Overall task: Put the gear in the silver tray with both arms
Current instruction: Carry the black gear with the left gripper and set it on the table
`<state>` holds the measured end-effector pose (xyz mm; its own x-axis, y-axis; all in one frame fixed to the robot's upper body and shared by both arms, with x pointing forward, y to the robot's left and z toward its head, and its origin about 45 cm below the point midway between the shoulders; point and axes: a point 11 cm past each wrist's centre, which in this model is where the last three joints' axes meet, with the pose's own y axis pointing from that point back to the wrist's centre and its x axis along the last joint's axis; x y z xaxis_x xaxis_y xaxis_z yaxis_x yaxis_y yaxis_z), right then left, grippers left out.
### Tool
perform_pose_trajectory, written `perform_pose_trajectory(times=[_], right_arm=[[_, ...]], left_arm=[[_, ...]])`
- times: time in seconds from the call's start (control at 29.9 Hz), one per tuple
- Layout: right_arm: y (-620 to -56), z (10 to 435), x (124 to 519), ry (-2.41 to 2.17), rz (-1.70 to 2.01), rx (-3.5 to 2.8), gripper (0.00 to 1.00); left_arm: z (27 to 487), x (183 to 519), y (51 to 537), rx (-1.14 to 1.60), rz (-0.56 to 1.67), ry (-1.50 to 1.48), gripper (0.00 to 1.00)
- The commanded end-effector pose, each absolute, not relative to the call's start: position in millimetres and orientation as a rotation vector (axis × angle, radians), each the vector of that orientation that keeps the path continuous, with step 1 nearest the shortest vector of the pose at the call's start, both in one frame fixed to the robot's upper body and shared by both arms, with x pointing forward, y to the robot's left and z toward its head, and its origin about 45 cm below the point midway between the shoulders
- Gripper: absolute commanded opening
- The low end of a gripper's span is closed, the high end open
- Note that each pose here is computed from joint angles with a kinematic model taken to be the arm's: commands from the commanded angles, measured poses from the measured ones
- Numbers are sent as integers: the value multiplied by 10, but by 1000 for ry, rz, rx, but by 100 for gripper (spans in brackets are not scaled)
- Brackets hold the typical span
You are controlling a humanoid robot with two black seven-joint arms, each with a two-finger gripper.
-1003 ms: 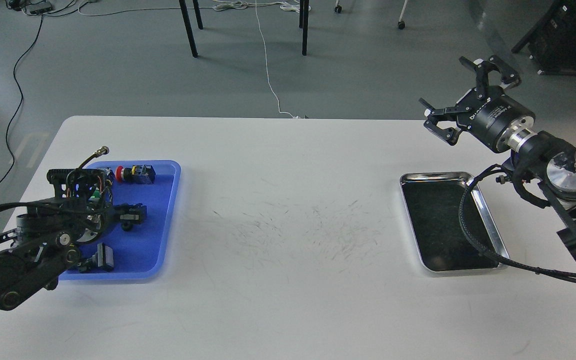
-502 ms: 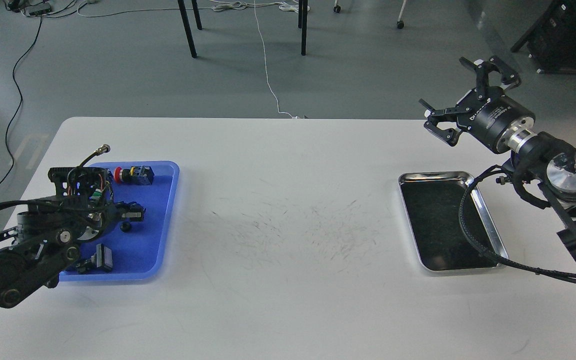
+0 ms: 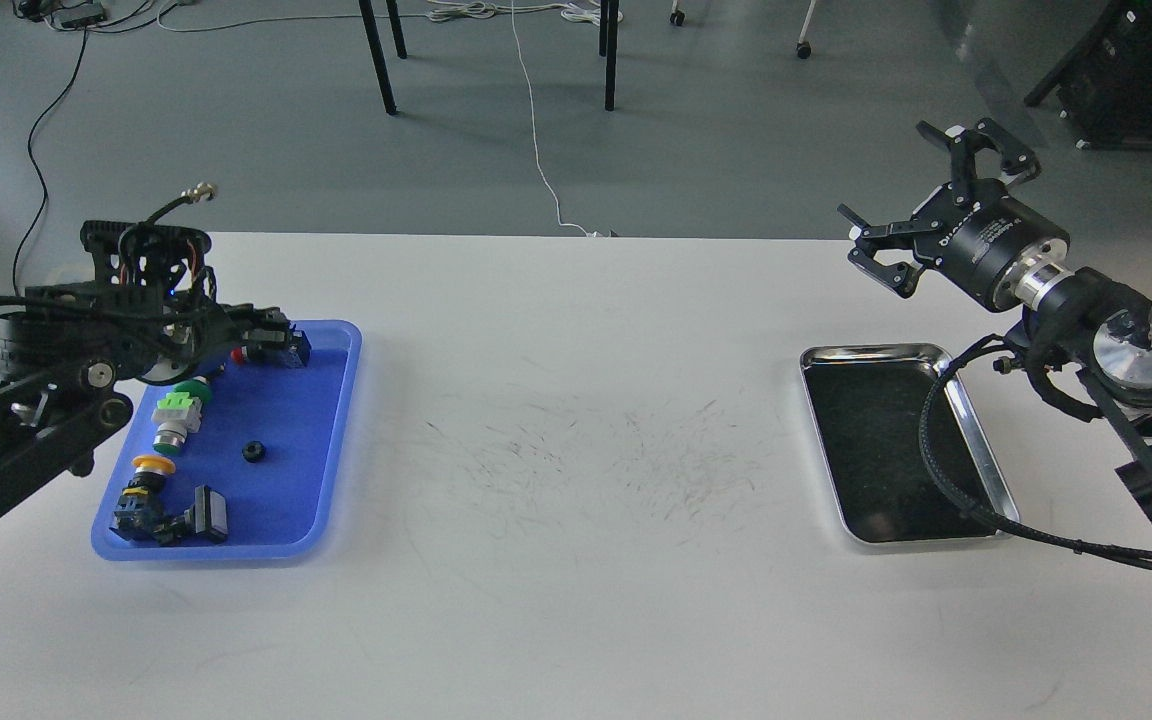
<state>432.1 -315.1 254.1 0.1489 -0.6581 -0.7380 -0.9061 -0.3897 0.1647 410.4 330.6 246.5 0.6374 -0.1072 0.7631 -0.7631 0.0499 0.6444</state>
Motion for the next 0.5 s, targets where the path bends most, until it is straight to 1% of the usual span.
perform_pose_trajectory(times=[0.0,0.07,0.17,0.33,0.47], right_arm=[[-3169,2506,4303,1514,1101,-2107,99],[-3171,2500,4300,1515,1103,-2106,99],[-3180,2505,4301,1517,1101,-2105,99],[-3323,2552,4295,1555,1074,-2102,99],[-3436,2579,4282,1586,1054,-2101,99]], left_arm=[[3215,4304,3036,1367,648,-937,6],[3505,4363,2862,1308,669,-989,6],[3752,4372,2497,1224,657,-1064,6],[3704,4276,1642,1089,568,-1116,6],[3470,4052,802,973,444,-1118,6]])
